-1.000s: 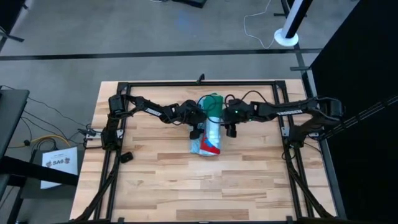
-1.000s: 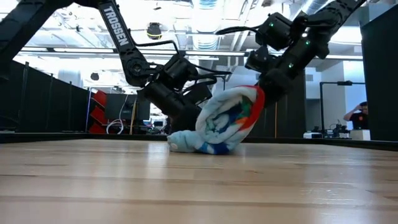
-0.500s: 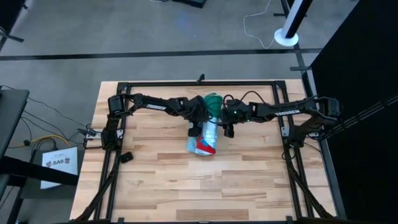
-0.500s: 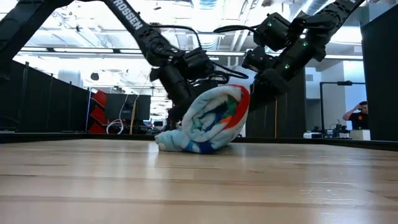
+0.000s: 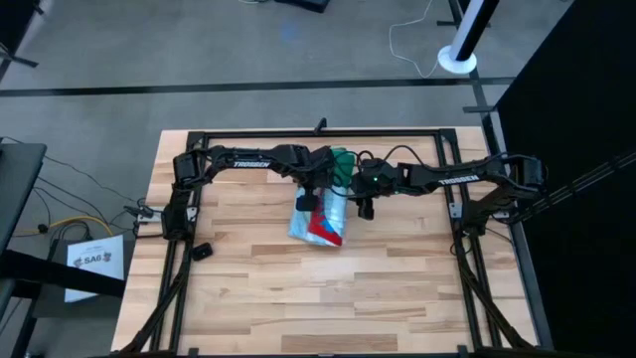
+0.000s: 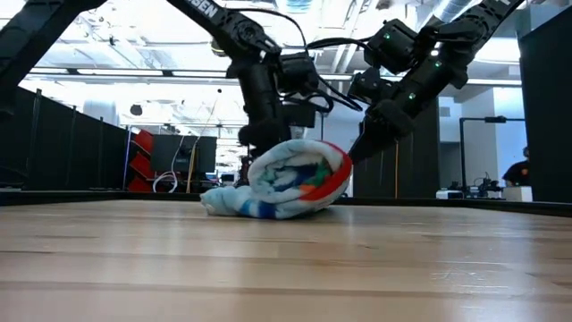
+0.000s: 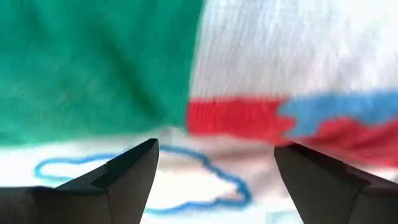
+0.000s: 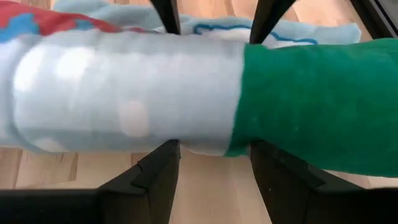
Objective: Roll towel
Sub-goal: Roll the multicolor dinosaur print towel
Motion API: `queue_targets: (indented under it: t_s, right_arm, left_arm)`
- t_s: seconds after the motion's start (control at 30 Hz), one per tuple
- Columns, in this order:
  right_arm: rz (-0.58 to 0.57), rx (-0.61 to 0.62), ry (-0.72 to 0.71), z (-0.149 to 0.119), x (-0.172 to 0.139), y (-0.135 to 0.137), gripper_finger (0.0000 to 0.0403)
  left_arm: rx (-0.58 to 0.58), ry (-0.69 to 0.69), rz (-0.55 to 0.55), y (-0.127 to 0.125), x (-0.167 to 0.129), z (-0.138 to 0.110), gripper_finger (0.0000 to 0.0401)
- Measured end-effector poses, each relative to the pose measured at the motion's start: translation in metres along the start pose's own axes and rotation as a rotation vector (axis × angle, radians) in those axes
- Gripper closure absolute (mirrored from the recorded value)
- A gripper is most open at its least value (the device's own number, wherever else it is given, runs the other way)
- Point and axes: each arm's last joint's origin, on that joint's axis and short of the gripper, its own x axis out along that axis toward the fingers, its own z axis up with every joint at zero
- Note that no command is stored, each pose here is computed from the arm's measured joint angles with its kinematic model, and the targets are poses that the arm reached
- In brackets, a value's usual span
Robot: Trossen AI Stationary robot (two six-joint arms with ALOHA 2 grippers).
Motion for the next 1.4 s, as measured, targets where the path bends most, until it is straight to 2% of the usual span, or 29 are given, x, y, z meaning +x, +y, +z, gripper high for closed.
queue_targets:
  t_s: [0.3,0.47,0.63,0.8,0.97,1.13,1.27,1.4]
  right_arm:
    - [0.001,0.042,0.003,-0.015,0.003,0.003,0.0218]
    - [0.000,0.055,0.002,-0.015,0.003,0.003,0.0218]
    - [-0.003,0.056,-0.005,-0.015,0.003,0.002,0.0218]
    - [-0.002,0.067,0.001,-0.015,0.003,0.002,0.0218]
    - [-0.001,0.069,0.003,-0.016,0.003,0.002,0.0218]
    - [0.008,0.082,0.055,-0.019,-0.007,0.003,0.0218]
    - [0.022,0.128,0.182,-0.031,-0.015,0.006,0.0218]
    - [0.033,0.087,0.162,-0.050,-0.002,0.014,0.0218]
  left_arm:
    - [0.013,0.002,0.037,0.001,-0.021,0.014,0.0094]
    - [0.045,-0.021,0.054,-0.002,-0.044,0.022,0.0094]
    - [0.085,-0.142,0.046,0.000,-0.056,0.032,0.0094]
    - [0.156,-0.179,0.056,-0.001,-0.028,0.021,0.0094]
    - [0.160,-0.216,0.039,-0.004,0.002,0.001,0.0094]
    - [0.093,-0.305,0.062,-0.007,0.030,-0.023,0.0094]
    - [0.012,-0.363,0.065,-0.011,0.046,-0.043,0.0094]
    - [-0.063,-0.513,0.057,-0.016,0.056,-0.052,0.0094]
